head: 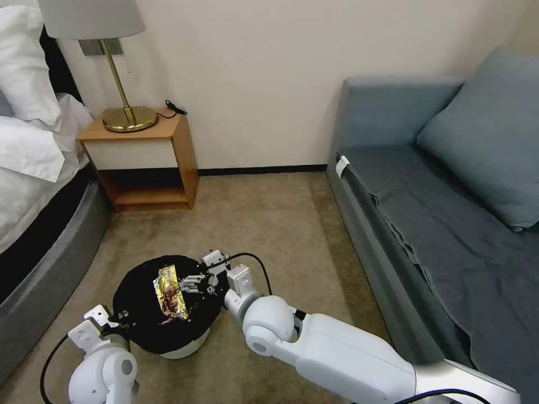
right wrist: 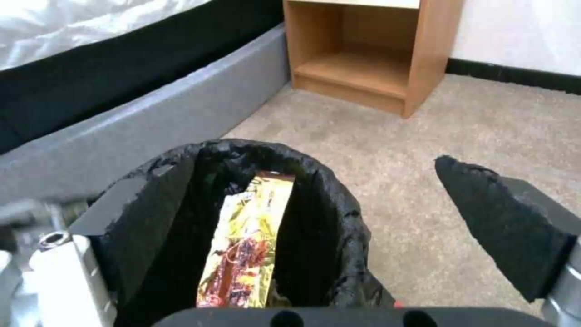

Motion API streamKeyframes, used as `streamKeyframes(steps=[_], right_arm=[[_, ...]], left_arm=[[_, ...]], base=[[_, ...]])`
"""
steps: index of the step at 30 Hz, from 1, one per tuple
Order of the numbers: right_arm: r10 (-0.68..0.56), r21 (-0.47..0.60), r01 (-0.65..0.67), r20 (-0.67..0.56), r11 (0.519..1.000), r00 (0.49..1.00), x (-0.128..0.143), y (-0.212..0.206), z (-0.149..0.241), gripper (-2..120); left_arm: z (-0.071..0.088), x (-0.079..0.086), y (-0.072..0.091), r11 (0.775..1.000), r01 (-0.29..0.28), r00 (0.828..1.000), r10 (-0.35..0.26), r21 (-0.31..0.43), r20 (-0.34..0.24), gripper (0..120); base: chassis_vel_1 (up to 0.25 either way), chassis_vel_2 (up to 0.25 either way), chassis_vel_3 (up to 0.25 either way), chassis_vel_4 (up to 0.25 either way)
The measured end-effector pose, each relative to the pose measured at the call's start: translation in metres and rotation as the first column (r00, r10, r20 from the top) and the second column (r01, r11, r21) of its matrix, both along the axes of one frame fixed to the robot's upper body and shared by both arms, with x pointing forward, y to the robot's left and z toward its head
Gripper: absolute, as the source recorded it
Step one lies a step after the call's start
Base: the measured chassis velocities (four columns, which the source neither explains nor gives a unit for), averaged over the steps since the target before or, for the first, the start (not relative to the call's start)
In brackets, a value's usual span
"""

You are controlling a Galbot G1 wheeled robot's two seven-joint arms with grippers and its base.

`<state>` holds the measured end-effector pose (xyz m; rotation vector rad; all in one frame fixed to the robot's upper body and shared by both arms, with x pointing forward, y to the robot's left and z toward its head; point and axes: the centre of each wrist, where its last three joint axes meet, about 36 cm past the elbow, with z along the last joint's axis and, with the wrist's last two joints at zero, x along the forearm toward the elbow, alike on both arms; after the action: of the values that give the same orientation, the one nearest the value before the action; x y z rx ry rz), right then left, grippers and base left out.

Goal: Pick up the trash bin, then pick up the garbage on the floor and place it into the trash bin.

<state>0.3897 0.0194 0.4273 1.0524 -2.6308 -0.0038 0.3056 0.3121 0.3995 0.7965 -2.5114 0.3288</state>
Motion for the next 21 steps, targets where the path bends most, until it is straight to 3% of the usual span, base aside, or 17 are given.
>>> streamKeyframes(steps=[2,3,4,5,6,8,9,10,11,12,14,16,17,20,21], right_arm=[[-0.005,0.008,0.005,0.001,1.0,1.0,0.001,-0.001,0.001,100],[-0.005,0.008,0.005,0.001,1.0,1.0,0.001,-0.001,0.001,100],[-0.002,0.049,0.002,0.006,0.999,1.0,0.004,-0.004,0.004,100],[0.0,0.077,-0.001,0.014,0.997,1.0,0.007,-0.007,0.006,100],[0.0,0.077,-0.001,0.014,0.997,1.0,0.007,-0.007,0.006,100],[-0.014,0.157,0.001,0.081,0.988,0.997,0.017,-0.024,0.013,100],[-0.025,0.167,0.007,0.103,0.986,0.994,0.02,-0.029,0.015,100],[-0.047,0.183,0.022,0.134,0.983,0.99,0.024,-0.038,0.019,100],[-0.047,0.183,0.022,0.134,0.983,0.99,0.024,-0.038,0.019,100],[-0.101,0.194,0.064,0.187,0.979,0.977,0.03,-0.056,0.025,100],[-0.174,0.211,0.125,0.233,0.969,0.957,0.034,-0.078,0.03,100],[-0.183,0.212,0.133,0.236,0.968,0.954,0.034,-0.08,0.03,100],[-0.269,0.22,0.21,0.282,0.953,0.921,0.035,-0.11,0.033,100],[-0.403,0.192,0.355,0.381,0.915,0.832,0.03,-0.162,0.046,100],[-0.403,0.192,0.355,0.381,0.915,0.832,0.03,-0.162,0.046,100]], left_arm=[[0.002,-0.004,0.002,0.997,0.043,0.996,-0.048,0.067,0.075,52],[0.002,-0.004,0.002,0.997,0.043,0.996,-0.048,0.067,0.075,52],[0.004,-0.008,0.005,0.989,0.105,0.979,-0.12,0.102,0.164,61],[0.005,-0.01,0.007,0.983,0.139,0.965,-0.161,0.118,0.207,64],[0.005,-0.01,0.007,0.983,0.139,0.965,-0.161,0.118,0.207,64],[0.005,-0.015,0.014,0.959,0.226,0.913,-0.27,0.17,0.306,75],[0.005,-0.017,0.016,0.95,0.248,0.897,-0.299,0.19,0.324,79],[0.005,-0.019,0.019,0.937,0.274,0.879,-0.336,0.216,0.338,82],[0.005,-0.019,0.019,0.937,0.274,0.879,-0.336,0.216,0.338,82],[0.008,-0.023,0.022,0.912,0.319,0.848,-0.396,0.259,0.353,88],[0.011,-0.025,0.021,0.894,0.344,0.824,-0.435,0.288,0.364,97],[0.012,-0.025,0.021,0.892,0.346,0.822,-0.438,0.29,0.365,98],[0.017,-0.026,0.017,0.88,0.363,0.807,-0.462,0.307,0.369,100],[0.022,-0.026,0.01,0.864,0.388,0.79,-0.491,0.322,0.366,100],[0.022,-0.026,0.01,0.864,0.388,0.79,-0.491,0.322,0.366,100]], base=[[0.0,0.0,0.0,0.0],[0.0,0.0,0.0,0.0],[0.0,0.0,0.0,0.0],[0.0,0.0,0.0,0.0],[0.0,0.0,0.0,0.0],[0.0,0.0,0.0,0.0],[0.0,0.0,0.0,0.0],[0.0,0.0,0.0,0.0],[0.0,0.0,0.0,0.0],[0.0,0.0,0.0,0.0],[0.0,0.0,0.0,0.0],[0.0,0.0,0.0,0.0],[0.0,0.0,0.0,0.0],[0.0,0.0,0.0,0.0],[0.0,0.0,0.0,0.0]])
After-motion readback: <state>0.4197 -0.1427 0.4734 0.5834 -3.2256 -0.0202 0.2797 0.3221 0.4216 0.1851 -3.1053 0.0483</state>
